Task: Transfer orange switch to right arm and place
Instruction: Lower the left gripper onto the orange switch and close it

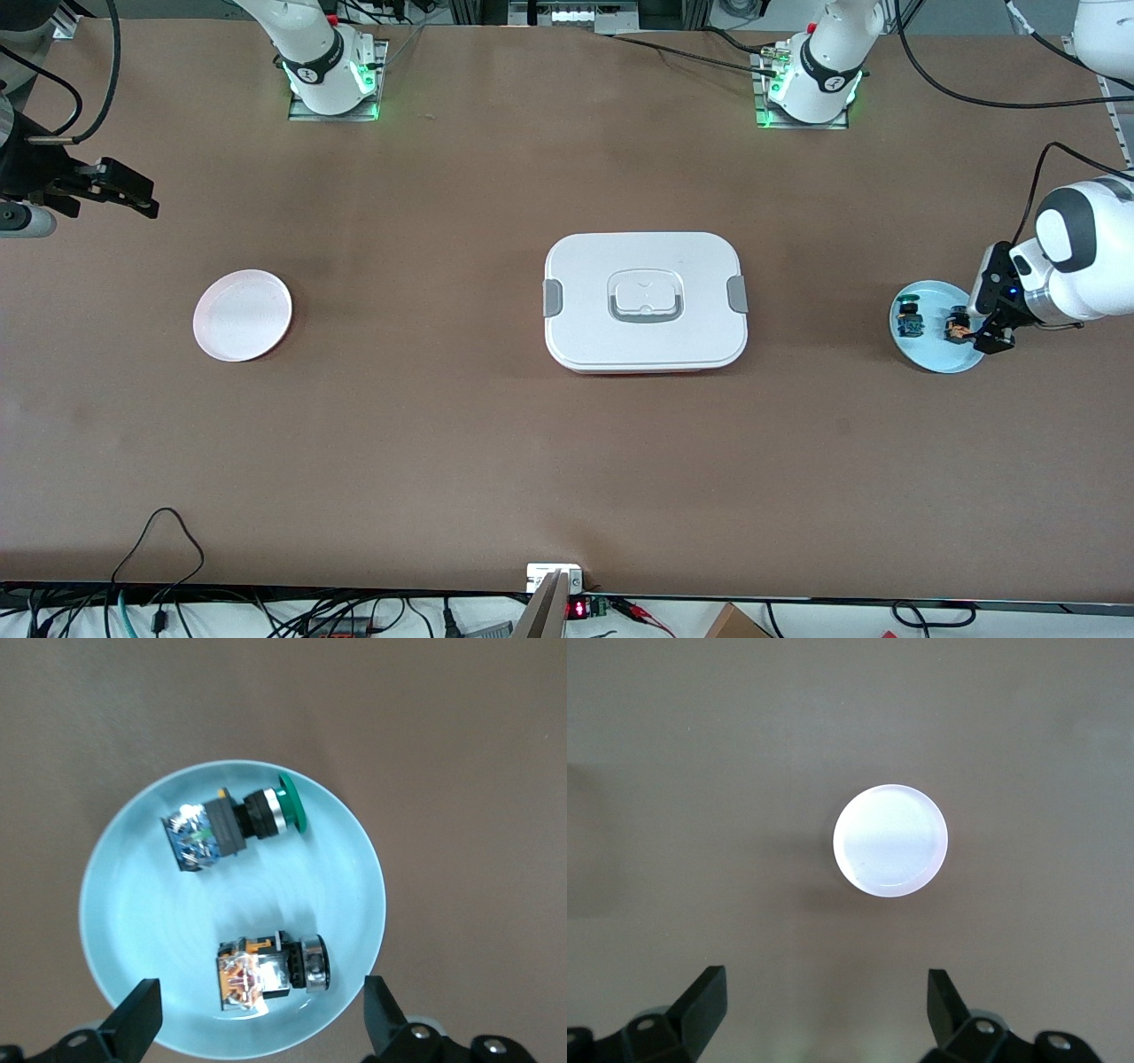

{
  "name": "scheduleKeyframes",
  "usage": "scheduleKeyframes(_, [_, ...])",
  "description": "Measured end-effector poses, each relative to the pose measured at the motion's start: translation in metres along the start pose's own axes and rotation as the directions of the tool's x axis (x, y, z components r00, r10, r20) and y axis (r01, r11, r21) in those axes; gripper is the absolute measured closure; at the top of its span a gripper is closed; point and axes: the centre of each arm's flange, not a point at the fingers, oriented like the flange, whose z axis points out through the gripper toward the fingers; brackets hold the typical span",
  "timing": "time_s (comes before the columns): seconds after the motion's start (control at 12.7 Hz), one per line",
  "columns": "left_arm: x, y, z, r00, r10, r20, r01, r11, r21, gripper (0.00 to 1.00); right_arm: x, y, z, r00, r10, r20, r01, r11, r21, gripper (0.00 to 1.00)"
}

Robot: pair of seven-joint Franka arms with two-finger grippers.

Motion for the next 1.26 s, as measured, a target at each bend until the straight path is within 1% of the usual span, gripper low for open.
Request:
scheduleKeyframes(0.08, [-0.01,0.007,0.013,1.0,0.003,-0.01,-0.003,1.0,0.01,0.0,0.0,0.0,0.0,1.0,0.0,-0.001,0.0,1.0,0.0,0.0])
scheduleKeyframes(0.24, [-0.018,0.011,0.03,1.0,0.003,-0.022,-0.002,1.0,0.019,0.0,0.0,-0.001,0.0,1.0,-0.002,-0.002,0.002,1.0,0.0,0.0])
scheduleKeyframes(0.47, [-0.014,0.007,0.035,0.999,0.003,-0.036,-0.002,1.0,0.024,0.0,0.0,-0.001,0.0,1.0,-0.001,-0.002,0.001,1.0,0.0,0.0])
scheduleKeyframes(1.26, [-0.016,0.004,0.055,0.999,-0.018,-0.048,0.02,0.999,0.043,0.0,0.0,-0.001,0.0,1.0,-0.001,-0.002,0.001,1.0,0.0,0.0])
